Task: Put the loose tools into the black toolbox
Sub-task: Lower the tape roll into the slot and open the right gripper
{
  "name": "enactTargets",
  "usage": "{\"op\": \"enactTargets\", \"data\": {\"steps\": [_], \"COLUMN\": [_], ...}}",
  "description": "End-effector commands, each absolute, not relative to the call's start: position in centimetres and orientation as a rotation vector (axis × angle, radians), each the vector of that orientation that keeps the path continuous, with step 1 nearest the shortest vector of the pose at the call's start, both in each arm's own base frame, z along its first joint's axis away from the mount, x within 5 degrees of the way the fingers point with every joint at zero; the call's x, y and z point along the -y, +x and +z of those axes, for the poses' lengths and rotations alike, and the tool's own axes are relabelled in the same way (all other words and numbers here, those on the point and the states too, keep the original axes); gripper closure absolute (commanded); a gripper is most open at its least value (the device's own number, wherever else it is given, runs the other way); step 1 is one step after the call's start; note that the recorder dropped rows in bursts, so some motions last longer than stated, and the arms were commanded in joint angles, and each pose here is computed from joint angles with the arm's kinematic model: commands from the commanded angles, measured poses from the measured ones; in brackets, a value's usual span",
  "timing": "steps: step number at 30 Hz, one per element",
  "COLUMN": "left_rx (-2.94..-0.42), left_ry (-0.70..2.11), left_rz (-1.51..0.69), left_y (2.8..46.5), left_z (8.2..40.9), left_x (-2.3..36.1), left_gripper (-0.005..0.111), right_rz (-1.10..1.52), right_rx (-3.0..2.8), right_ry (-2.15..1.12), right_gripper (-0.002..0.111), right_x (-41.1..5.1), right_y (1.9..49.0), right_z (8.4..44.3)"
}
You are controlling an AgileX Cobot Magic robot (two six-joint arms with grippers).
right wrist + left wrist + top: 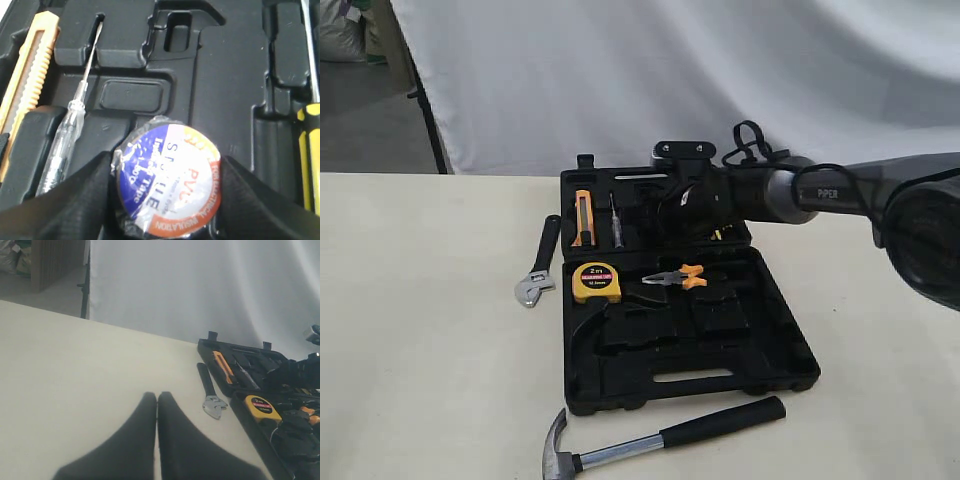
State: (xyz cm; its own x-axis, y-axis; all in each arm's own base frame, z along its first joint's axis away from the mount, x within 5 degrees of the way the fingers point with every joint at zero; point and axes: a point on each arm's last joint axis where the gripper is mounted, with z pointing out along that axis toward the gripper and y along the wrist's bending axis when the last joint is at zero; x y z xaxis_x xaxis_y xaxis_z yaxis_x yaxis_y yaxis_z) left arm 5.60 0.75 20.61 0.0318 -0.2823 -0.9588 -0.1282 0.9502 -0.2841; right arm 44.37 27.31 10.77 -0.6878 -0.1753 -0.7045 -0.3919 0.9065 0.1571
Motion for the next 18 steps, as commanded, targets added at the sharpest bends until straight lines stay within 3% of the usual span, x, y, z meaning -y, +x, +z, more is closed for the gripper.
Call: {"op": "enactTargets", "data": {"steps": [1,4,6,12,18], "left_rx": [-1.526,-1.526,-1.526,-1.526,-1.526], "left_ry": [-0.346,-0.346,-0.346,-0.346,-0.346], "left_rz": [-0.103,-0.103,-0.103,-0.103,-0.103], "left_y": [5.54,5.54,5.54,5.54,5.54], "left_z": [20.78,20.78,20.78,20.78,20.78], "left_x": [-0.89,-0.89,-0.89,-0.89,-0.89], "left_gripper": [0.106,0.106,0.106,0.106,0.106], "right_rz": [0.396,0.399,0.401,0.402,0.403], "right_rx": [-2.337,-2.337,-2.335,-2.334,-2.33], "right_ry": [-0.39,-0.395,-0.398,-0.401,-0.398], "right_gripper": [0.109,0.108,0.102,0.057,0.042], "right_x": [-27.49,-27.69,-27.84,-27.94,-27.83], "right_y": [44.36,44.24,44.16,44.09,44.14], "right_z": [10.84,10.84,10.86,10.85,11.3]}}
